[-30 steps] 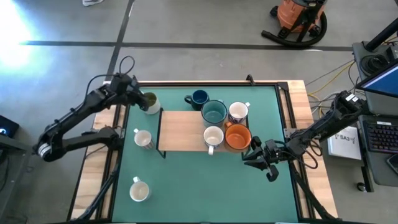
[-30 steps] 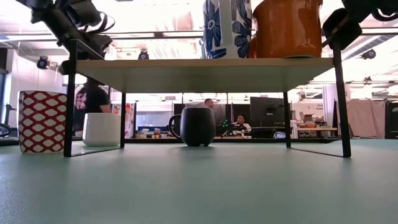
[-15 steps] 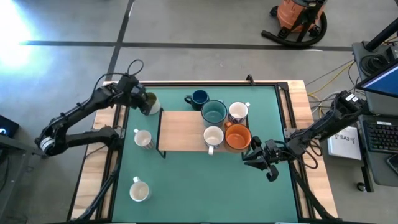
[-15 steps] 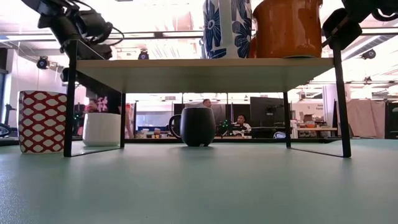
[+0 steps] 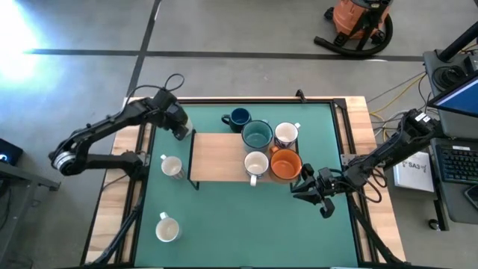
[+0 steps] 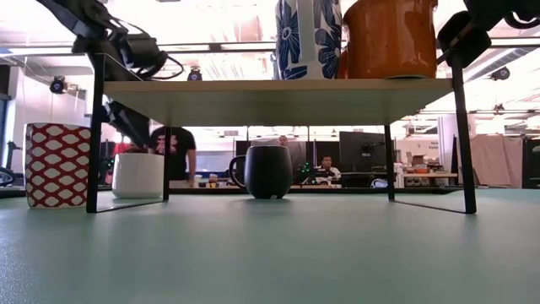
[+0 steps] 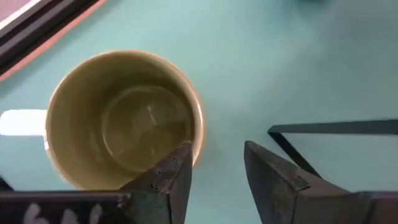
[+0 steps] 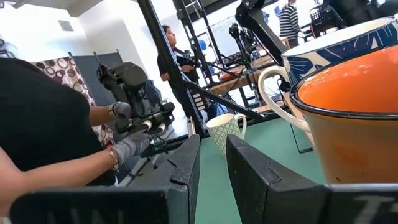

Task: Place coffee mugs
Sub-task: Put the black blue mug on the shelf

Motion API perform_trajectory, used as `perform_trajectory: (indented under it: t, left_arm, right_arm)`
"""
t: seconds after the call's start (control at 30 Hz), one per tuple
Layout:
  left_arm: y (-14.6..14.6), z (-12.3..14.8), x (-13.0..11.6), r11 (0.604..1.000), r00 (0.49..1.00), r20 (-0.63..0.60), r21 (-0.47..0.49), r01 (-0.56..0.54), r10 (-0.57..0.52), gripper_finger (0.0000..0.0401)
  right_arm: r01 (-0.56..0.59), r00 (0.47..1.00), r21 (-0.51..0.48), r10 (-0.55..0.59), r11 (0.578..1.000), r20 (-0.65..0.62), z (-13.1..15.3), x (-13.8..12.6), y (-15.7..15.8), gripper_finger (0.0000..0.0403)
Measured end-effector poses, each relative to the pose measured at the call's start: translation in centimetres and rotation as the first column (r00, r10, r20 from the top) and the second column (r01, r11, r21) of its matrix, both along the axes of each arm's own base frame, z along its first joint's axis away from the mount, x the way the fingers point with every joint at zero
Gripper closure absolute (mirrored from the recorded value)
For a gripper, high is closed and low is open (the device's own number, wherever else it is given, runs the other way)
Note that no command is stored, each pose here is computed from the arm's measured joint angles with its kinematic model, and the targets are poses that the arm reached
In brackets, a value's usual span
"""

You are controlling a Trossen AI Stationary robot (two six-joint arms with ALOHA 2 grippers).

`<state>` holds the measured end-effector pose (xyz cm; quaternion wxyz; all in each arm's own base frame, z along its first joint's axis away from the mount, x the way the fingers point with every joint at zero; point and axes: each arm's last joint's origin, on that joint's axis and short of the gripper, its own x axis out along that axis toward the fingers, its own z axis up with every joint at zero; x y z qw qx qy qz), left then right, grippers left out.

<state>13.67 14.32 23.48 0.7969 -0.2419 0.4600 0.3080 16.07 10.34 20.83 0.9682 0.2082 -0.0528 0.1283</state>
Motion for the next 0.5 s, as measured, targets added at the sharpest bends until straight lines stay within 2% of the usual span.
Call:
perform_trajectory:
  t: [0.17,0.5]
  left_arm:
    - [0.5,0.6,1.0,0.999,1.0,-0.01,0.023,0.022,-0.022,0.0258]
    - [2.4,1.2,2.8,0.999,0.999,-0.052,0.028,0.014,-0.013,0.0262]
  right_arm:
    - [0.0,1.0,0.0,0.0,1.0,0.0,0.0,0.0,0.0,0.0335]
    - [0.0,1.0,0.0,0.0,1.0,0.0,0.0,0.0,0.0,0.0335]
